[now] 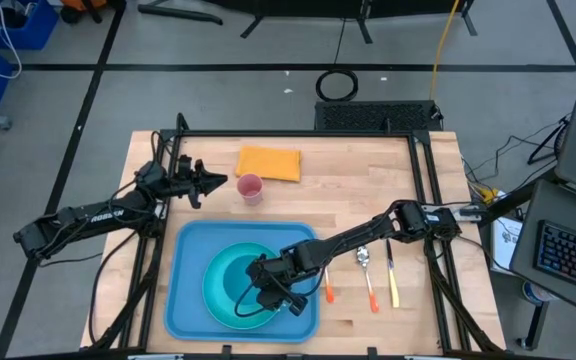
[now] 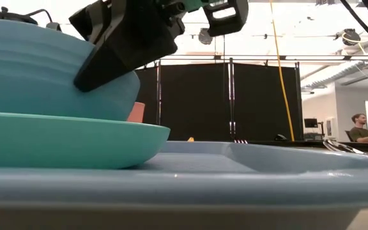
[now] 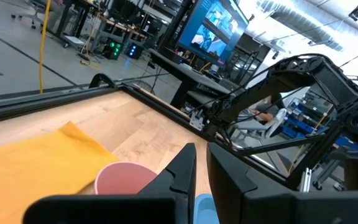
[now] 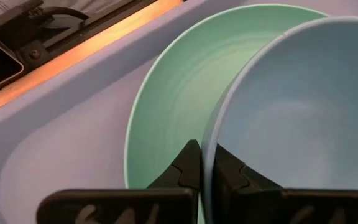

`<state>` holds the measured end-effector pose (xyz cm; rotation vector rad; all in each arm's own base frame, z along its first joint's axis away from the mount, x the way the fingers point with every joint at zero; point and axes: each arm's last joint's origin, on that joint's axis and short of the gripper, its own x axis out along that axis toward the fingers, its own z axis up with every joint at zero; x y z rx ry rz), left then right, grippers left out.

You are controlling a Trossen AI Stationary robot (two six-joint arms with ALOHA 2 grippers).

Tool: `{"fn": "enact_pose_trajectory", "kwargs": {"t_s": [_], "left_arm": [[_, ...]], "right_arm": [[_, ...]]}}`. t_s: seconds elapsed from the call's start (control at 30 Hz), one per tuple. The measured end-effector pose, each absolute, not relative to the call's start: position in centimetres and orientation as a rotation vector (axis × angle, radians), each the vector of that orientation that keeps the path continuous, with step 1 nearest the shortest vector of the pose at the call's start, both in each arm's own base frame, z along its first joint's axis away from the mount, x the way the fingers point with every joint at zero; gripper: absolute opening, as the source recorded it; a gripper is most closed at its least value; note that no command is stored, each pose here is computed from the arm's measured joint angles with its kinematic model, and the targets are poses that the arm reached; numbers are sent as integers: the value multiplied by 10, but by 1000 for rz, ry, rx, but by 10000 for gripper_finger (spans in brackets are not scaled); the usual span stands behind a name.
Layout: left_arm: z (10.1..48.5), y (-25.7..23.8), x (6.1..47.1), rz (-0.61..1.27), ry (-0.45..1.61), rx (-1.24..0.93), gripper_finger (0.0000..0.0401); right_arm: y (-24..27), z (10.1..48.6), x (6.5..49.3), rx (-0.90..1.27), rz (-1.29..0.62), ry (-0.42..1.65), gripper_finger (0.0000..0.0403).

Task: Set up tray
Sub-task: Put the blue bowl on top of the green plate on the blue tray

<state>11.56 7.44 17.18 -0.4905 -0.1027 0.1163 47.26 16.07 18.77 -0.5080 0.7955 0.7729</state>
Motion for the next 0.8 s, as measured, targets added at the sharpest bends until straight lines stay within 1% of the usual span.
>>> {"fn": "enact_pose_trajectory", "kwargs": {"t_s": [0.13, 0.3, 0.8], "left_arm": [[172, 74, 116, 116, -103, -491, 42], [172, 74, 116, 116, -103, -492, 42], [171, 74, 116, 117, -96, -493, 42]], "right_arm": [[160, 186, 472, -512, 771, 800, 4], [160, 185, 472, -560, 716, 811, 5], [169, 185, 469, -604, 748, 793, 15]]}}
